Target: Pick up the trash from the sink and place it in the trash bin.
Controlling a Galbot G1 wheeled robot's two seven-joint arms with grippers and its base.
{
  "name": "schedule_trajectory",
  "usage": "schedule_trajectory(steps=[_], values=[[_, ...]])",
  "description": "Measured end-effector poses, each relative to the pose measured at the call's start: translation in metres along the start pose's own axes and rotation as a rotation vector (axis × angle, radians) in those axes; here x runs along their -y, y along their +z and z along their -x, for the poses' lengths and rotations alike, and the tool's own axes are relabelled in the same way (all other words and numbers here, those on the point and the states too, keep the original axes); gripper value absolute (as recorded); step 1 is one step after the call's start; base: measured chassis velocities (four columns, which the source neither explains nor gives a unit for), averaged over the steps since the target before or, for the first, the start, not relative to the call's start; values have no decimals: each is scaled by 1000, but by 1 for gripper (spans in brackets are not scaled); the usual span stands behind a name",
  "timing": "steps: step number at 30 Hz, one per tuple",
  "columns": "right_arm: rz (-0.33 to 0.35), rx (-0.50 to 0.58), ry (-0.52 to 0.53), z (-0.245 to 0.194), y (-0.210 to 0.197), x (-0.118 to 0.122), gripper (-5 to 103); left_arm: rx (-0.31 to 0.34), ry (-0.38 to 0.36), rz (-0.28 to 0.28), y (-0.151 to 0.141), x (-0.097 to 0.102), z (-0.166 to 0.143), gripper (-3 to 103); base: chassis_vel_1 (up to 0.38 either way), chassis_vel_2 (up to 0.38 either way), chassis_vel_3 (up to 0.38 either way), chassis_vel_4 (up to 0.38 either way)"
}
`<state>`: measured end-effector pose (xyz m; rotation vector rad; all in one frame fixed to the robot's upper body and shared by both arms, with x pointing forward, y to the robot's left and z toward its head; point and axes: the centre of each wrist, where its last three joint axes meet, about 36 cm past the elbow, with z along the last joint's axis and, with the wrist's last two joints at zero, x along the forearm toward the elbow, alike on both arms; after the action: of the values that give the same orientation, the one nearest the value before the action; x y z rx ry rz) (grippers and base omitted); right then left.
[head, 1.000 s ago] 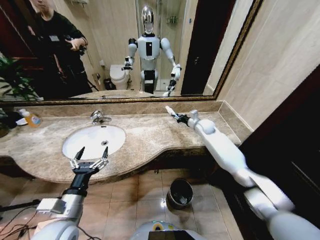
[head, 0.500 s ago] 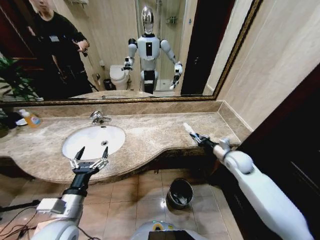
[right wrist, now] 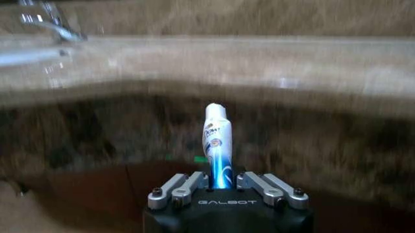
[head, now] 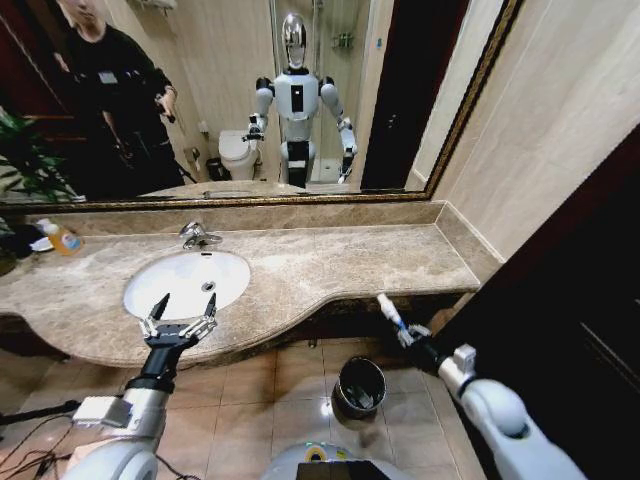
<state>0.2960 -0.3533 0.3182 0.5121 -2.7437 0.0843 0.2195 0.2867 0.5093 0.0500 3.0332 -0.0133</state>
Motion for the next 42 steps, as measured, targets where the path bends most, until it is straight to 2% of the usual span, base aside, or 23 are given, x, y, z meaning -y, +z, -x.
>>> schedule_trajectory(steps=[1, 4, 7, 15, 24, 35, 39, 42], values=[[0, 0, 0, 0, 0, 0, 17, 0, 0, 0, 0, 0, 0, 100, 0, 0, 0, 0], [22, -45, 14, 10, 43, -9, 17, 0, 0, 0, 0, 0, 0, 100, 0, 0, 0, 0], [46, -79, 17, 16, 67, -16, 17, 0, 0, 0, 0, 0, 0, 100, 0, 0, 0, 0], [51, -148, 42, 39, 120, -33, 17, 0, 0, 0, 0, 0, 0, 100, 0, 0, 0, 0], [18, -204, 69, 60, 149, -44, 17, 0, 0, 0, 0, 0, 0, 100, 0, 0, 0, 0], [25, -223, 80, 71, 163, -54, 15, 0, 0, 0, 0, 0, 0, 100, 0, 0, 0, 0], [14, -218, 85, 72, 171, -63, 36, 0, 0, 0, 0, 0, 0, 100, 0, 0, 0, 0], [14, -215, 92, 75, 173, -68, 41, 0, 0, 0, 0, 0, 0, 100, 0, 0, 0, 0]])
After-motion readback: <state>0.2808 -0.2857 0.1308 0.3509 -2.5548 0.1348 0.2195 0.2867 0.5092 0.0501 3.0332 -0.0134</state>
